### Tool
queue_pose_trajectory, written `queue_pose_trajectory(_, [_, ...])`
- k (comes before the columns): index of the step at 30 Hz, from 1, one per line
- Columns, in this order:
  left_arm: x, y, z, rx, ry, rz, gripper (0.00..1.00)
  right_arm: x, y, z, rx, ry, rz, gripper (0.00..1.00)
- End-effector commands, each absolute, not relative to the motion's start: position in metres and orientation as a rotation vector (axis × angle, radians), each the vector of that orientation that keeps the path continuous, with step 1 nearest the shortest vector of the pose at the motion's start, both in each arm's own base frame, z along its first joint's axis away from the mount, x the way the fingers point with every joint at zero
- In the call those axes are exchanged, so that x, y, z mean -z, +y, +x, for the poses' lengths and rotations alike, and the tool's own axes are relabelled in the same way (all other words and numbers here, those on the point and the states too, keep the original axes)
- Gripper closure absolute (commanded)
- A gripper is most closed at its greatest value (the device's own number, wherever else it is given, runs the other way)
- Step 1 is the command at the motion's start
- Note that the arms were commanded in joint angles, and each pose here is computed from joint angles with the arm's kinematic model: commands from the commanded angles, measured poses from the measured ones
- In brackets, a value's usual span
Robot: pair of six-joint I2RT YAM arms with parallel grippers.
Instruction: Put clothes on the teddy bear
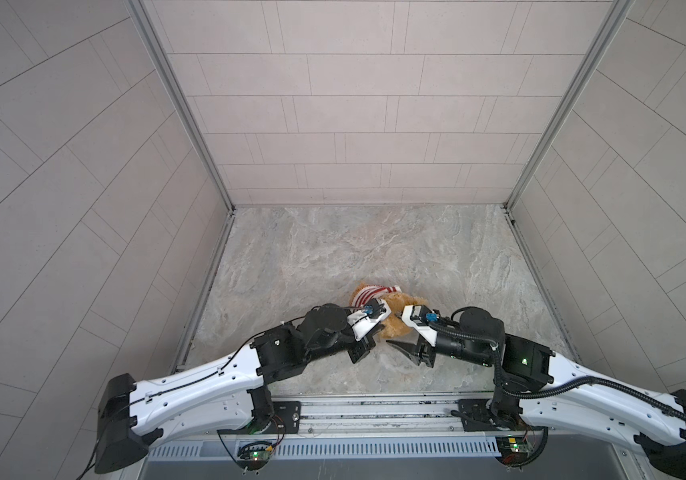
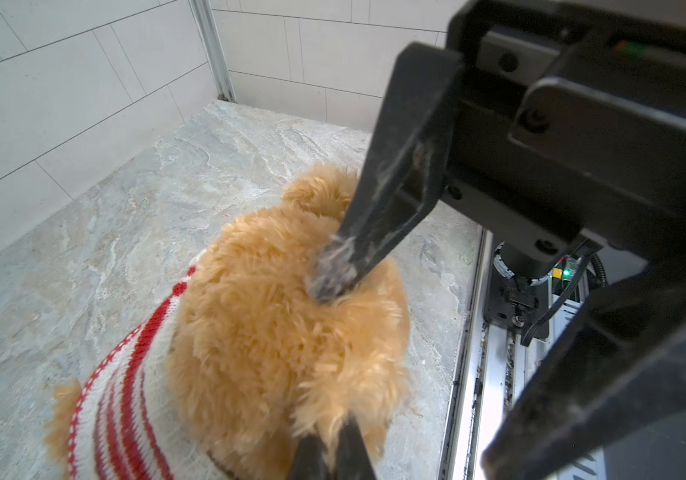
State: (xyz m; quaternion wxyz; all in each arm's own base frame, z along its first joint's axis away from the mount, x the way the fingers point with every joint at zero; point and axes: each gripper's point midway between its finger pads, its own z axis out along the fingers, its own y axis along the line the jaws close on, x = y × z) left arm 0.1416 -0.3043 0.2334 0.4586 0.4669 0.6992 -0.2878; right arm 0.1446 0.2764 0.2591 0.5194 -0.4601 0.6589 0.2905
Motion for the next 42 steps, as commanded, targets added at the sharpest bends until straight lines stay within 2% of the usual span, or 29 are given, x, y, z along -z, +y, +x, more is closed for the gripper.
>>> queue_pose_trajectory(1, [-0.25, -0.303, 0.131, 0.766, 1.68, 1.184, 1.0, -0.263, 0.275, 0.151, -0.564, 1.534, -1.165, 0.37])
queue_pose_trajectory(10, [-0.262, -0.303, 0.132, 0.792, 1.664, 1.137, 1.0, -0.236, 0.28, 0.149, -0.456, 1.588, -1.304, 0.39])
queue_pose_trajectory(14, [-0.27, -0.3, 0.136, 0.784, 1.662, 1.105, 1.0, -0.229, 0.28, 0.146, -0.435, 1.596, -1.344, 0.46])
queue_pose_trajectory(20, [-0.282, -0.3, 0.136, 0.805, 1.642, 1.065, 1.0, -0.22, 0.281, 0.15, -0.378, 1.622, -1.378, 0.66])
queue_pose_trajectory(27, [-0.285, -0.292, 0.147, 0.764, 1.653, 0.985, 1.0, -0.224, 0.275, 0.158, -0.327, 1.632, -1.325, 1.0])
queue_pose_trajectory(28, [-0.285, -0.291, 0.15, 0.755, 1.661, 0.961, 1.0, -0.226, 0.272, 0.16, -0.319, 1.638, -1.296, 1.0])
queue_pose_trajectory(29, [-0.284, -0.289, 0.154, 0.745, 1.673, 0.923, 0.93, -0.228, 0.27, 0.161, -0.317, 1.638, -1.279, 1.0])
queue_pose_trajectory(32, [-0.273, -0.272, 0.171, 0.734, 1.741, 0.73, 0.46, -0.238, 0.263, 0.165, -0.32, 1.636, -1.195, 1.0])
queue_pose_trajectory(33, [-0.27, -0.263, 0.176, 0.745, 1.759, 0.651, 0.34, -0.243, 0.261, 0.165, -0.334, 1.631, -1.168, 1.0])
queue_pose_trajectory(34, [-0.266, -0.253, 0.18, 0.76, 1.773, 0.578, 0.3, -0.249, 0.259, 0.165, -0.354, 1.633, -1.131, 1.0])
queue_pose_trajectory(37, [-0.259, -0.227, 0.184, 0.839, 1.788, 0.409, 0.31, -0.267, 0.253, 0.168, -0.421, 1.656, -1.016, 1.0])
queue_pose_trajectory(42, [-0.234, -0.207, 0.183, 0.947, 1.844, 0.233, 0.5, -0.298, 0.24, 0.181, -0.55, 1.707, -0.81, 1.0])
